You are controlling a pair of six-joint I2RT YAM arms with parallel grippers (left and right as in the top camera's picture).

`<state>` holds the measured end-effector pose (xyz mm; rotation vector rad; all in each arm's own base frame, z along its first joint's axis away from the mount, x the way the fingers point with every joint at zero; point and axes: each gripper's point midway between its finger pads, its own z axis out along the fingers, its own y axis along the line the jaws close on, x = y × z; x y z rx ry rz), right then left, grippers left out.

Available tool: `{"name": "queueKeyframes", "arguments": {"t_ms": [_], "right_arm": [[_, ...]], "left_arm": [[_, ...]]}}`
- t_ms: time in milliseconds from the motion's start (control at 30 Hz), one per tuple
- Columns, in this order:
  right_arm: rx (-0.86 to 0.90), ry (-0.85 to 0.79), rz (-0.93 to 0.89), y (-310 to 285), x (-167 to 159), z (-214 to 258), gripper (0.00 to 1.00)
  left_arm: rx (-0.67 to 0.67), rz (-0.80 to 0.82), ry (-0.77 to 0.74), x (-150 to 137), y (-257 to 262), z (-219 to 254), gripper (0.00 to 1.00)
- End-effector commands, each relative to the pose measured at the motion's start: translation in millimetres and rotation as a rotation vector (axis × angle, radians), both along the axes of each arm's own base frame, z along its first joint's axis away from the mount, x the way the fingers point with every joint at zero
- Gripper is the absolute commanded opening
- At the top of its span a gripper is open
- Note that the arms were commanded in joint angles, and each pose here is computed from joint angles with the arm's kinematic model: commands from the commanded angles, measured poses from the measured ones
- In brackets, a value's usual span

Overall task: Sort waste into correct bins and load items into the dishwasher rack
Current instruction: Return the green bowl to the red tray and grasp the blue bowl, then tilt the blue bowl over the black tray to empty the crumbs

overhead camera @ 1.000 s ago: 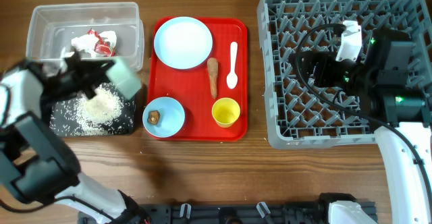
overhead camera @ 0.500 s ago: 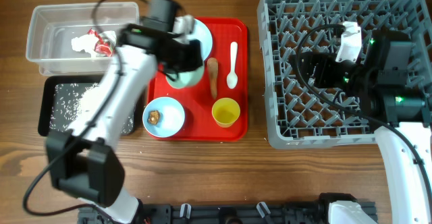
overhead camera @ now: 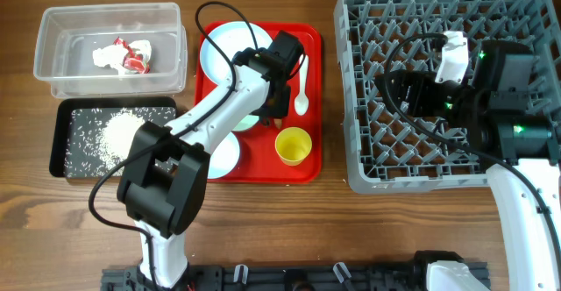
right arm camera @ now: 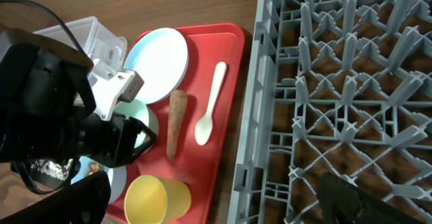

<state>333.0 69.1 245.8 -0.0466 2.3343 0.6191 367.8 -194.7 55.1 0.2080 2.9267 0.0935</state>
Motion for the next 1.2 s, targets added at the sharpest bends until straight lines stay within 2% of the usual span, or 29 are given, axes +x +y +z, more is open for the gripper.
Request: {"name": "queueKeyframes", "arguments": {"t_ms": [0, 100, 233, 467, 533, 567, 633, 700, 867, 1000, 1167], "right_arm": [[-0.007, -0.011, -0.006, 0.1, 3.1, 5.5, 1.0], [-0.007, -0.005, -0.006, 0.1, 2.1, 4.6, 1.0], [-0.007, 0.002, -0.006, 0.1, 1.8, 2.6, 1.0], [-0.009, 0.043, -0.007, -0.4, 5.3, -9.5, 1.0], [-0.008, 0.059, -0.007, -0.4, 7.1, -14.5, 1.0], [-0.006, 0.064, -0.008, -0.4, 7.5, -15.9, 1.0], [-0.007, 0.07, -0.008, -0.3, 7.9, -17.7, 1.0], [-0.006, 0.069, -0.008, -0.3, 8.1, -17.5, 1.0], [-0.006, 0.07, -0.008, -0.3, 8.1, -17.5, 1.0], [-0.006, 0.069, -0.008, -0.4, 8.1, -17.4, 1.0], [-0.006, 0.069, -0.008, -0.4, 8.1, -17.4, 1.0]], "left_arm": [[-0.008, 0.033, -0.058, 9.8, 3.8, 31.8, 0.63], [0.014, 0.112, 0.0, -14.1, 18.6, 51.5, 0.63], [0.103, 0.236, 0.159, -59.6, 43.0, 47.0, 0.62], [0.188, 0.232, 0.268, -97.5, 65.4, -6.4, 0.54], [0.188, 0.232, 0.268, -103.5, 69.0, -25.9, 0.49], [0.187, 0.232, 0.267, -104.6, 69.7, -30.0, 0.43], [0.183, 0.232, 0.261, -105.8, 70.4, -37.4, 0.18], [0.176, 0.233, 0.254, -103.7, 69.0, -37.8, 0.04], [0.16, 0.211, 0.3, -108.5, 64.0, -23.2, 0.04], [0.101, 0.21, 0.238, -91.5, 53.5, 21.8, 0.04], [-0.107, 0.171, 0.102, -62.4, 49.6, 93.3, 0.04]]}}
